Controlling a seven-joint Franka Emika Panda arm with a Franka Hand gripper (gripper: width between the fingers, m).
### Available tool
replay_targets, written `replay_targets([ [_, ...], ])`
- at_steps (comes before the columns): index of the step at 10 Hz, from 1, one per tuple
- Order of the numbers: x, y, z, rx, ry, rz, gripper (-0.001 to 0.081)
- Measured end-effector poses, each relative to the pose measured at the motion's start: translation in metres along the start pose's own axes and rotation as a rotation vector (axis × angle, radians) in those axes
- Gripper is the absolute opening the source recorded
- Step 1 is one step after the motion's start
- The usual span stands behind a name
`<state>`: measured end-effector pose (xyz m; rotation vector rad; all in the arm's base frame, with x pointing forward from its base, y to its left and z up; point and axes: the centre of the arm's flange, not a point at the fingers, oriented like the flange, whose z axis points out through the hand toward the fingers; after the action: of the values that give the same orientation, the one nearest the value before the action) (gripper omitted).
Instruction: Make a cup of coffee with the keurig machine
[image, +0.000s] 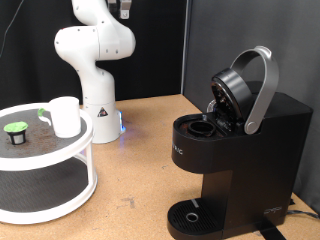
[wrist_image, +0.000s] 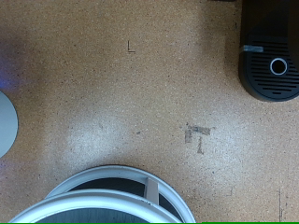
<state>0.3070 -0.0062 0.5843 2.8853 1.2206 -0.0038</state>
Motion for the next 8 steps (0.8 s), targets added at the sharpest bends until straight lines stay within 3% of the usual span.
replay_targets([
  [4, -0.052, 0.035, -0.001, 0.016, 0.010, -0.023, 0.0807],
  [8, -0.064, 0.044, 0.001, 0.010, 0.021, -0.059, 0.0807],
])
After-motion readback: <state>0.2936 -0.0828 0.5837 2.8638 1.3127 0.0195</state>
